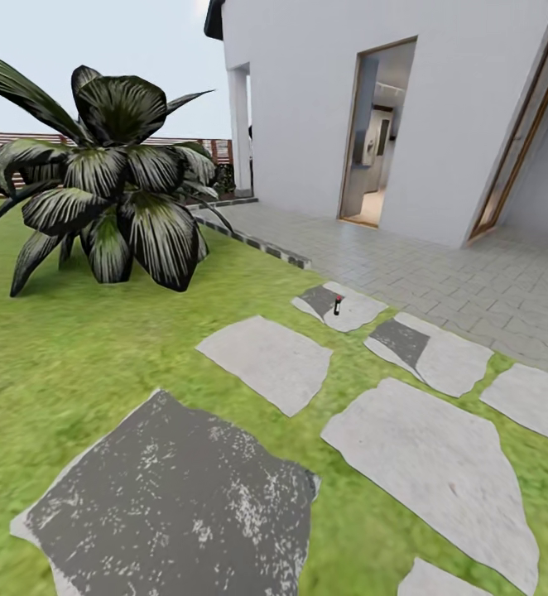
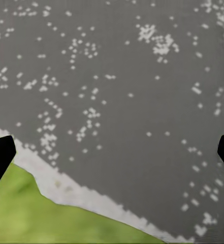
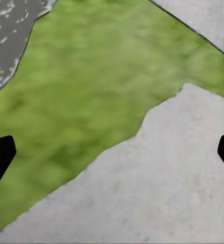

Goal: Pick up the pesticide atomizer in the garden and spray insectifuge to fully cover both potted plants in the garden.

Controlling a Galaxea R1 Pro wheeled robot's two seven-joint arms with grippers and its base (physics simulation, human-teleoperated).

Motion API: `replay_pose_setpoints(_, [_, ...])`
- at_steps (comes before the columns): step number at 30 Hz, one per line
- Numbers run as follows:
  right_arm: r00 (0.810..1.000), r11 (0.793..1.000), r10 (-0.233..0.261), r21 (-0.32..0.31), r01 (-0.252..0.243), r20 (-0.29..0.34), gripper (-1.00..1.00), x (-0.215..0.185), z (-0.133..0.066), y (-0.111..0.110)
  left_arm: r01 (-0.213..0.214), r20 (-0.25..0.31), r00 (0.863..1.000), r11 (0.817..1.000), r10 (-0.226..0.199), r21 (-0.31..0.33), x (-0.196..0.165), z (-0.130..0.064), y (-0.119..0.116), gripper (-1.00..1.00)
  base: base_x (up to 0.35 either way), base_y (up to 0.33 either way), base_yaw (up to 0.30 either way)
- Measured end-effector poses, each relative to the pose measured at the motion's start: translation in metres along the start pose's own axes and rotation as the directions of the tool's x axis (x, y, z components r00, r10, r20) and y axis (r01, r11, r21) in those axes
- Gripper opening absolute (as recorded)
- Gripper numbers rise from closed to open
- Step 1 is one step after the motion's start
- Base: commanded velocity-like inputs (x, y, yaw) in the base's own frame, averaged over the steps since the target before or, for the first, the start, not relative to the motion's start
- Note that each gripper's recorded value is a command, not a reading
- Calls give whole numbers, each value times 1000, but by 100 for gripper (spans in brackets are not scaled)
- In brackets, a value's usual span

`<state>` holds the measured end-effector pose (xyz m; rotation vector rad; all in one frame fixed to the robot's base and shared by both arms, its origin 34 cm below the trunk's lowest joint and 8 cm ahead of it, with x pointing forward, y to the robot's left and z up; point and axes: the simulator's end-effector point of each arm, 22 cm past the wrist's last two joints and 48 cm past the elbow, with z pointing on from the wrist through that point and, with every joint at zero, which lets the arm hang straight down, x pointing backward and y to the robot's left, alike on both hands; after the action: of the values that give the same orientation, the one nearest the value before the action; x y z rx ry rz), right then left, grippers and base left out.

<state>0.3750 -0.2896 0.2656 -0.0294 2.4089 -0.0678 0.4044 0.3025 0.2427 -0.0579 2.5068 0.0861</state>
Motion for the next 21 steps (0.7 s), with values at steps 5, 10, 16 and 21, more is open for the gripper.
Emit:
replay_pose_setpoints(5, [1000, 1000, 0, 0, 0, 0, 100, 0, 0, 0, 0, 0, 1000, 1000, 0, 0, 0, 0, 0, 100, 268, 0, -264])
replay_pose_setpoints(10, [1000, 1000, 0, 0, 0, 0, 100, 0, 0, 0, 0, 0, 1000, 1000, 0, 0, 0, 0, 0, 100, 268, 0, -264])
replay_pose_setpoints(16, [1000, 1000, 0, 0, 0, 0, 100, 0, 0, 0, 0, 0, 1000, 1000, 0, 0, 0, 0, 0, 100, 268, 0, -106])
replay_pose_setpoints(21, [1000, 1000, 1, 0, -1, 2, 100, -1, 0, 0, 0, 0, 1000, 1000, 0, 0, 0, 0, 0, 100, 268, 0, -11])
